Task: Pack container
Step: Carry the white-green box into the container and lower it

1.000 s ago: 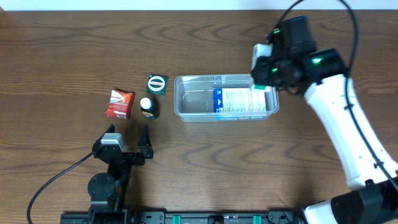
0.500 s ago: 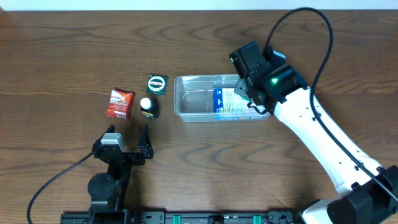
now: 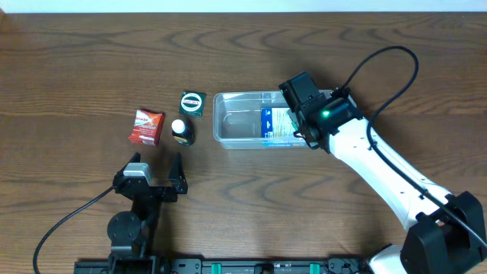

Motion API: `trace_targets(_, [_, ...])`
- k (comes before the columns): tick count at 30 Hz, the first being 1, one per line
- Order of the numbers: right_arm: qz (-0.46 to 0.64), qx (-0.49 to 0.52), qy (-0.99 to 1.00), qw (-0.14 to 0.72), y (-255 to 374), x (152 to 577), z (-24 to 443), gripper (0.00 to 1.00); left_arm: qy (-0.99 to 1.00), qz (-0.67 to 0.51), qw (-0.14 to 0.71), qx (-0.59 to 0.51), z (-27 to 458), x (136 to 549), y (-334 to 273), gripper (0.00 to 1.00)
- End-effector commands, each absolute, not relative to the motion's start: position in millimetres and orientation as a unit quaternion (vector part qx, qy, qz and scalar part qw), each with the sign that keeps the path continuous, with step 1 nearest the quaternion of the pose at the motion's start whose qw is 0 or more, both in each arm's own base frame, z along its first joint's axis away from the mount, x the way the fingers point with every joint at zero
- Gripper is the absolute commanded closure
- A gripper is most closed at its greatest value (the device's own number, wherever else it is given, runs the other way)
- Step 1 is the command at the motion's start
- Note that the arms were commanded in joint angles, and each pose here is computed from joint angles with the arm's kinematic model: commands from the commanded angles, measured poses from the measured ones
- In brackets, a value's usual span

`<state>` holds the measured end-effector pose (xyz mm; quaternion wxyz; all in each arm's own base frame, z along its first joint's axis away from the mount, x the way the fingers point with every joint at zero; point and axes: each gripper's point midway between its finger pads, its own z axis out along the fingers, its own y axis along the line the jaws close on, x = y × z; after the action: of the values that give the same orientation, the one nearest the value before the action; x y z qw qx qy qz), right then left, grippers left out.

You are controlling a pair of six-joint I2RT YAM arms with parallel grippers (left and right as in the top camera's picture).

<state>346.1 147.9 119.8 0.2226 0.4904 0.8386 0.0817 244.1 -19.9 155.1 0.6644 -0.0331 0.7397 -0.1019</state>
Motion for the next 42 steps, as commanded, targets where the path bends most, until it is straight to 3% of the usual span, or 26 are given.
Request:
trace_targets(1, [0.094,0.548,0.804,0.21,152,341,114,0.66,0.754,-0.094,0.649,-0.028,140,244,-19,0.02])
trace_targets(21, [0.086,0.608,0.767,0.188,170,340,75,0.6,0.754,-0.094,0.649,-0.028,140,244,-19,0.02])
trace_targets(34, [0.074,0.614,0.759,0.205,158,346,74,0.58,0.754,-0.094,0.649,-0.028,140,244,-19,0.02])
trace_targets(42, [0.071,0.618,0.753,0.216,152,350,76,0.4,0.754,-0.094,0.649,-0.028,140,244,-19,0.02])
